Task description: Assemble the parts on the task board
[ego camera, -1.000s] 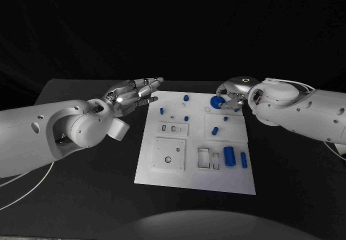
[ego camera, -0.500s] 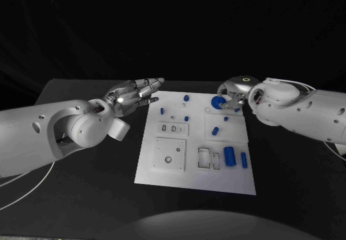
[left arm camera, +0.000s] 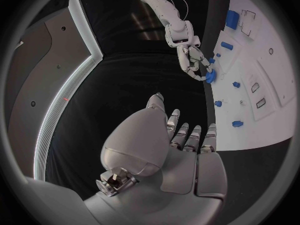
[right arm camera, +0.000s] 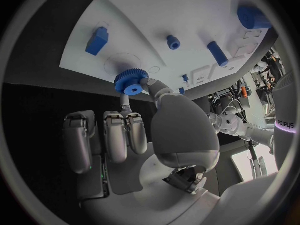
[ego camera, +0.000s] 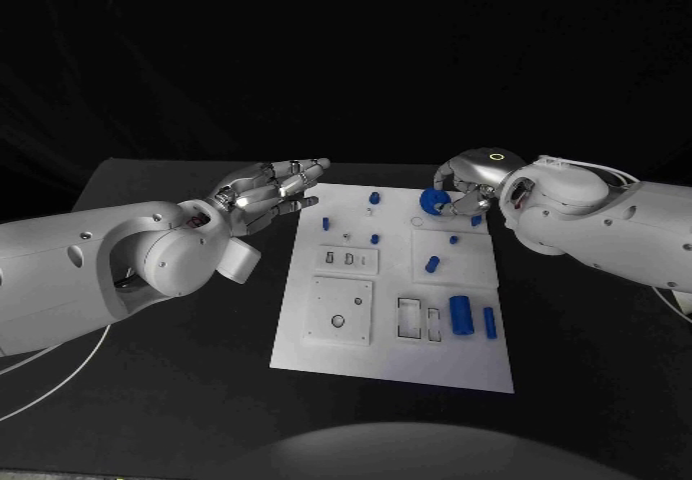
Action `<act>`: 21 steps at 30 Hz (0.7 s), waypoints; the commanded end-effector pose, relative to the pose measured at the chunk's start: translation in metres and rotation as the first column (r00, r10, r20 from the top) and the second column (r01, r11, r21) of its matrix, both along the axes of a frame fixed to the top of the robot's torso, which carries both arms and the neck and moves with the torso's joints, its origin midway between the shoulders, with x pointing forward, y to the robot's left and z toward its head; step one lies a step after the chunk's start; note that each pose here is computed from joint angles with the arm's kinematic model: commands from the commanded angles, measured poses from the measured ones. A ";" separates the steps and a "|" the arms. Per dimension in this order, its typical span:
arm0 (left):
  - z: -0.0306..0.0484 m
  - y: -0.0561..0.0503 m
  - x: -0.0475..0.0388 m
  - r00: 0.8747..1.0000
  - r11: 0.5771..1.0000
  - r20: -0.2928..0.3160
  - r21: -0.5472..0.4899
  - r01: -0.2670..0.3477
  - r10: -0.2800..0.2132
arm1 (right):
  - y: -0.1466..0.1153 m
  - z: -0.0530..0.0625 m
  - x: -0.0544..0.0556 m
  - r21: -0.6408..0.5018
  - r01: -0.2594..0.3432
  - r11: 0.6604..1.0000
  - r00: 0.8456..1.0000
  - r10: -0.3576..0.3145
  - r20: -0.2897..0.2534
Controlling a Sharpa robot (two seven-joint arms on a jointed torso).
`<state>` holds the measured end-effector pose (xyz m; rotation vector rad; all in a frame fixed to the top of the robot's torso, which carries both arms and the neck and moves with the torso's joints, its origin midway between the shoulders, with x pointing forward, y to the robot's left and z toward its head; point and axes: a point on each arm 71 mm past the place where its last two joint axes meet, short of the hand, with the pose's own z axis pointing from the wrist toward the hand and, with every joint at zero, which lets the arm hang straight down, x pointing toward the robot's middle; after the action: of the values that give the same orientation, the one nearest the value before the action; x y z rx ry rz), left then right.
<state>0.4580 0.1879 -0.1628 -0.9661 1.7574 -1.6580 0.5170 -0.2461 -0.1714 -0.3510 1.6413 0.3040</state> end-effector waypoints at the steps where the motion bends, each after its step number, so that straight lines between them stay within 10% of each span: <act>1: 0.0008 -0.003 -0.0012 1.000 1.000 0.002 -0.008 0.023 -0.023 | 0.008 0.004 -0.001 0.026 -0.029 0.999 1.000 0.028 0.009; 21: 0.0002 -0.006 0.0001 0.999 0.999 -0.002 -0.007 0.035 -0.035 | 0.070 0.002 0.003 0.036 -0.134 0.990 0.988 0.137 -0.077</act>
<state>0.4591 0.1842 -0.1635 -0.9616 1.7707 -1.6627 0.5204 -0.1774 -0.1669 -0.4159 1.6605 0.4443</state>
